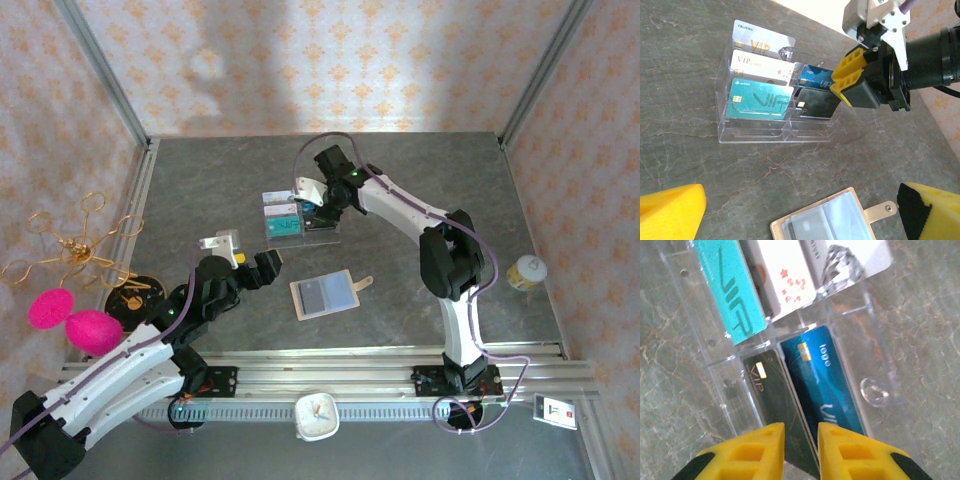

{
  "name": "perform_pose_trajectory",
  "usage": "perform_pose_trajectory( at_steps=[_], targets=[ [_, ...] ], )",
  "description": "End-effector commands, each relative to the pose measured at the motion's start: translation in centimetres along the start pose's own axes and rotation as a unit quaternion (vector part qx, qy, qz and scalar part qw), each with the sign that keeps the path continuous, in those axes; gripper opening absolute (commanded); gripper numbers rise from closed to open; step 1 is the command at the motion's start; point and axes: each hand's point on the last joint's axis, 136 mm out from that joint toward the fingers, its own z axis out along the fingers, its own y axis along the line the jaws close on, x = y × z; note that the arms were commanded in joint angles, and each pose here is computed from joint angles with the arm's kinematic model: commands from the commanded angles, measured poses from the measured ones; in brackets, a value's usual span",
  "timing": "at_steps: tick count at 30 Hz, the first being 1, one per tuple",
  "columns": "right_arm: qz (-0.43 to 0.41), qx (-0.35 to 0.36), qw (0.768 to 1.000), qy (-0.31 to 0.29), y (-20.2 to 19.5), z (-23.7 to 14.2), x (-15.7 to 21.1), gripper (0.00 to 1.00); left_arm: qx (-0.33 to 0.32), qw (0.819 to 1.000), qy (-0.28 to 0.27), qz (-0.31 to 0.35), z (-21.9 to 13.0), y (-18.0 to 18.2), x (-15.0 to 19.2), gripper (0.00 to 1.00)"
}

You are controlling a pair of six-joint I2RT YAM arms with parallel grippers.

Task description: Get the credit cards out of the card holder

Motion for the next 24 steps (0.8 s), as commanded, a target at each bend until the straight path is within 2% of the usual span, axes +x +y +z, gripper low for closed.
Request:
perform_pose_trajectory(
  at_steps=[1, 3, 6, 9, 11, 14, 16, 21, 24],
  targets=[
    [0.043, 0.036, 0.996, -0.076, -2.6, -3.4, -4.0, 0.26, 0.002, 1.000, 0.001, -0.007, 0.1, 0.3, 0.3, 0.99],
    [0.073, 0.023, 0.990, -0.116, -2.5, -4.7, -5.8, 0.29, 0.003, 1.000, -0.004, -0.014, 0.0, 0.3, 0.1, 0.99],
    [0.155, 0.016, 0.970, -0.188, -2.8, -6.3, -8.1, 0.32, 0.013, 1.000, -0.015, -0.022, -0.1, -0.1, -0.3, 0.99],
    [0.292, 0.032, 0.926, -0.239, -3.9, -7.0, -8.4, 0.32, 0.020, 0.999, -0.029, -0.037, -0.3, -0.1, -0.6, 0.99],
    [0.385, 0.035, 0.885, -0.260, -3.3, -7.0, -7.2, 0.32, 0.025, 0.998, -0.039, -0.048, -0.6, 0.1, -0.7, 0.99],
    [0.482, 0.042, 0.843, -0.235, -0.1, -5.9, -3.6, 0.34, 0.028, 0.997, -0.046, -0.061, -0.9, 0.4, -0.6, 0.99],
    [0.504, 0.043, 0.838, -0.206, 3.3, -5.4, -1.8, 0.35, 0.026, 0.996, -0.043, -0.069, -0.9, 0.8, -0.1, 0.99],
    [0.474, 0.059, 0.874, -0.087, 13.1, -3.1, 2.0, 0.36, 0.008, 0.998, 0.000, -0.065, -0.1, 1.4, 1.7, 0.98],
    [0.458, 0.050, 0.887, -0.039, 17.6, -2.1, 3.6, 0.37, 0.017, 0.998, 0.024, -0.058, 0.4, 1.1, 2.8, 0.96]
  ],
)
